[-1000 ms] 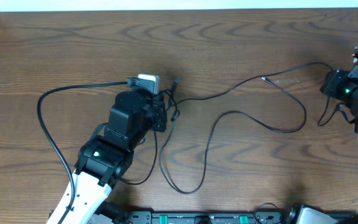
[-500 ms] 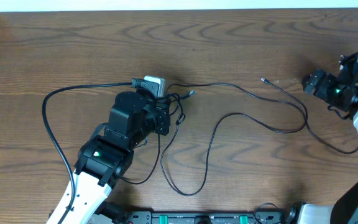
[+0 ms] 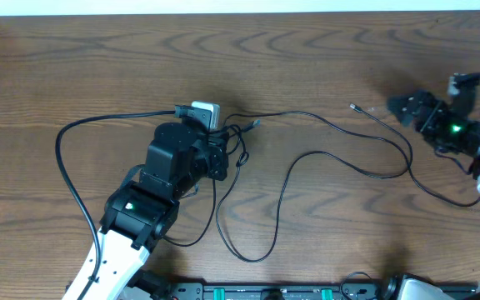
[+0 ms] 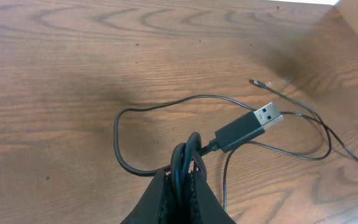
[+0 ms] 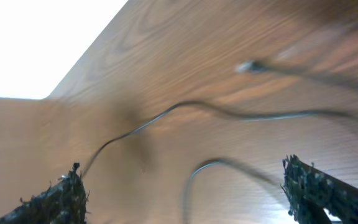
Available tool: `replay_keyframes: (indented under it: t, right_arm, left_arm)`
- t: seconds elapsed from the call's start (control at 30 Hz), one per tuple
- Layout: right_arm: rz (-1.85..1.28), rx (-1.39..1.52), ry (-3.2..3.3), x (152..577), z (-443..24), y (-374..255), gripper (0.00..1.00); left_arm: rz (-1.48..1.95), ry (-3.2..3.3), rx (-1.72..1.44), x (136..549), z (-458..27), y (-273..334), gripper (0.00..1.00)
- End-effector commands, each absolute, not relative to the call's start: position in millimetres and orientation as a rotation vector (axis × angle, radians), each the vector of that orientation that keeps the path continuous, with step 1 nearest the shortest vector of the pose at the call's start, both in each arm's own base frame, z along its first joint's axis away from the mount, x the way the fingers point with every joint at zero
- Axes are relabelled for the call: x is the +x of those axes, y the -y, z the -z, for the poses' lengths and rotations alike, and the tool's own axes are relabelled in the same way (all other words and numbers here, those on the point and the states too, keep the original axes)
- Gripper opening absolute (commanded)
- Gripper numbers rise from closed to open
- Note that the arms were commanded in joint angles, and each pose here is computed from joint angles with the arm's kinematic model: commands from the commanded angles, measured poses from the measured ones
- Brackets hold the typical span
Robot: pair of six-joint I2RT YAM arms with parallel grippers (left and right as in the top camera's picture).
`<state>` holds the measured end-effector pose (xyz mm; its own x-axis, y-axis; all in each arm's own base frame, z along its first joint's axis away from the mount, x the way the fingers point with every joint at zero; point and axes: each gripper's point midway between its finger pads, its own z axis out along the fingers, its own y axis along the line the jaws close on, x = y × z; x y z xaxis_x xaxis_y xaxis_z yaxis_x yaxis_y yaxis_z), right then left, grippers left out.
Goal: Untangle cables
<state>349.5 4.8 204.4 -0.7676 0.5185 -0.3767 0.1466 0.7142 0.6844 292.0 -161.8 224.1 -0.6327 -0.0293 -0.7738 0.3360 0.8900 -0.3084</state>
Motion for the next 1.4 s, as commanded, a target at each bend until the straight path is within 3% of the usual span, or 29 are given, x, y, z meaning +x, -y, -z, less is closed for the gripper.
replay_keyframes:
  t: [0.0,0.1,0.23,0.43,0.63,0.93,1.3,1.33,1.37]
  right_arm:
    - [-1.2,0.456,-2.4,334.8,-213.3,-63.4,0.99]
    - [-1.281,0.38,-2.478,327.4,-204.6,-107.7,0.99]
    - [-1.239,0.461,-2.566,331.7,-185.6,-142.8,0.88]
    - [-1.174,0.789,-2.63,343.4,-154.2,-164.5,0.92]
    - [-1.25,1.08,-2.621,361.2,-126.7,-183.8,0.94]
    - [-1.672,0.955,-2.676,373.1,-99.6,-243.6,0.91]
    - [-1.793,0.891,-2.8,347.6,-67.8,-305.7,0.87]
    - [-1.792,0.879,-2.786,349.1,-68.9,-310.0,0.79]
    - [-1.784,0.858,-2.753,353.0,-71.3,-318.1,0.49]
  left_arm:
    - [0.594,-2.177,0.177,293.9,-237.7,164.3,0.08]
    - [0.63,-2.17,0.197,292.0,-240.0,169.6,0.08]
    - [0.768,-2.115,0.255,287.6,-255.2,188.2,0.08]
    - [0.95,-2.069,0.142,288.3,-275.9,200.7,0.08]
    - [1.062,-2.057,0.223,275.9,-282.5,214.5,0.08]
    - [1.167,-1.973,0.357,264.2,-300.9,229.3,0.08]
    - [1.167,-1.974,0.357,264.2,-300.8,229.3,0.08]
    - [1.167,-1.974,0.357,264.2,-300.8,229.3,0.08]
    - [1.169,-1.974,0.357,263.9,-300.9,229.4,0.08]
